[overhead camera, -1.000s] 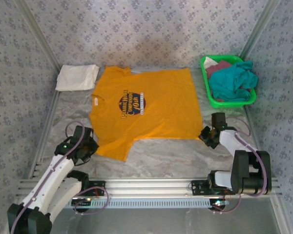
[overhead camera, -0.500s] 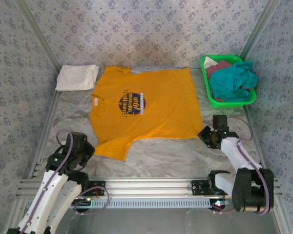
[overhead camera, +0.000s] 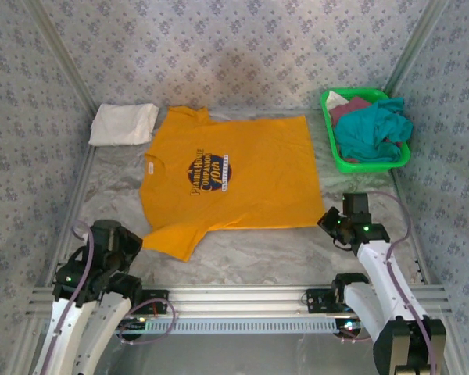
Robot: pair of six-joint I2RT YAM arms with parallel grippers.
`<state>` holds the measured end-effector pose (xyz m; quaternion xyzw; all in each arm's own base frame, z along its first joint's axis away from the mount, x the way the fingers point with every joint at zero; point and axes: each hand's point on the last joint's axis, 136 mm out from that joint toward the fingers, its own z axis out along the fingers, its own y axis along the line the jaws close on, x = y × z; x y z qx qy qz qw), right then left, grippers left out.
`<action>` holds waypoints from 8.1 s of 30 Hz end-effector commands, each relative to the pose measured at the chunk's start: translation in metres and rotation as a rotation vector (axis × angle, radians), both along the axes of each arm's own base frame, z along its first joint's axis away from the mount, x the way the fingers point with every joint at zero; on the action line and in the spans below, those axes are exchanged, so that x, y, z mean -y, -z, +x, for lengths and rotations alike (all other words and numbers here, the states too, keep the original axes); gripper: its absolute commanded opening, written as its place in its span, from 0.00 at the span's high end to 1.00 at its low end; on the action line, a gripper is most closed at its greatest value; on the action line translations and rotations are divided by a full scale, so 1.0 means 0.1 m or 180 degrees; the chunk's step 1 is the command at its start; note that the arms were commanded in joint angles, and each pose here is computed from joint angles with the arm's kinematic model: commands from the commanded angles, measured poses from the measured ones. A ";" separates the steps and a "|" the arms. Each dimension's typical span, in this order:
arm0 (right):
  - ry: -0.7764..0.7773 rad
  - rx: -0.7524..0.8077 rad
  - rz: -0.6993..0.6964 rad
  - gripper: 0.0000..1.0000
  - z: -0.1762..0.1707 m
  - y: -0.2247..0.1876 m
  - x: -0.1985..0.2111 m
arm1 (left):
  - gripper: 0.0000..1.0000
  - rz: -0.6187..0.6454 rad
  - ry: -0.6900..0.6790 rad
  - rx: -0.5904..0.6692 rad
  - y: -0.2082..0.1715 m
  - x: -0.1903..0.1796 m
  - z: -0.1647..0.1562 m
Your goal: Fold and stack the t-shirts
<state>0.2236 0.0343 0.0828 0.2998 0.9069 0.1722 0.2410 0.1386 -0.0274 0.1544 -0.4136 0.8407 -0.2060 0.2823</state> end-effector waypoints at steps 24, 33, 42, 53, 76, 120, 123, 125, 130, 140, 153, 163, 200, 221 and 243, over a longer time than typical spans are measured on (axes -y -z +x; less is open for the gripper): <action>-0.0380 0.0219 -0.0579 1.00 1.15 -0.57 -0.01 | 1.00 0.0524 0.0490 0.0196 -0.73 0.02 1.59; -0.0383 0.0070 -0.0593 1.00 1.31 -0.40 0.02 | 1.00 0.0580 0.0671 0.0056 -0.61 0.02 1.97; -0.0316 -0.0031 -0.0592 1.00 1.42 -0.25 0.08 | 1.00 0.0628 0.0837 -0.0030 -0.57 0.04 2.24; -0.0245 -0.0112 -0.0603 1.00 1.54 -0.09 0.15 | 1.00 0.0696 0.1079 -0.0102 -0.54 0.12 2.58; -0.0277 -0.0036 -0.0583 1.00 1.88 -0.16 0.09 | 1.00 0.0863 0.1117 -0.0098 -0.57 0.06 3.01; -0.3048 0.1790 -0.1305 0.51 1.67 -0.98 -2.48 | 0.51 0.0281 0.1565 -0.0381 0.93 0.94 2.57; -0.2968 0.1654 -0.1219 0.52 1.62 -0.86 -2.33 | 0.52 0.0301 0.1595 -0.0402 1.05 1.03 2.57; -0.2928 0.1644 -0.1196 0.53 1.61 -0.85 -2.29 | 0.55 0.0295 0.1585 -0.0429 1.12 1.05 2.60; -0.2901 0.1647 -0.1155 0.53 1.57 -0.85 -2.25 | 0.67 0.0376 0.1509 -0.0429 1.14 1.01 2.66; -0.2860 0.1652 -0.1148 0.53 1.57 -0.84 -2.23 | 0.92 0.0587 0.1478 -0.0397 0.98 0.93 2.75; -0.2791 0.1630 -0.1139 0.53 1.57 -0.84 -2.18 | 0.99 0.0962 0.1786 -0.0269 0.74 1.21 3.42; -0.2729 0.1553 -0.1121 0.52 1.58 -0.80 -2.11 | 0.54 0.1955 0.2469 -0.0034 0.24 1.76 3.95; -0.2566 0.1443 -0.1092 0.52 1.65 -0.65 -1.90 | 0.65 0.1976 0.2313 -0.0749 1.09 1.46 4.00; -0.2459 0.1442 -0.1147 0.52 1.64 -0.63 -1.77 | 1.00 0.2057 0.2228 -0.0753 1.11 1.45 4.04; -0.2413 0.1461 -0.1123 0.51 1.65 -0.69 -1.74 | 1.00 0.2346 0.2616 -0.0473 0.85 1.91 4.04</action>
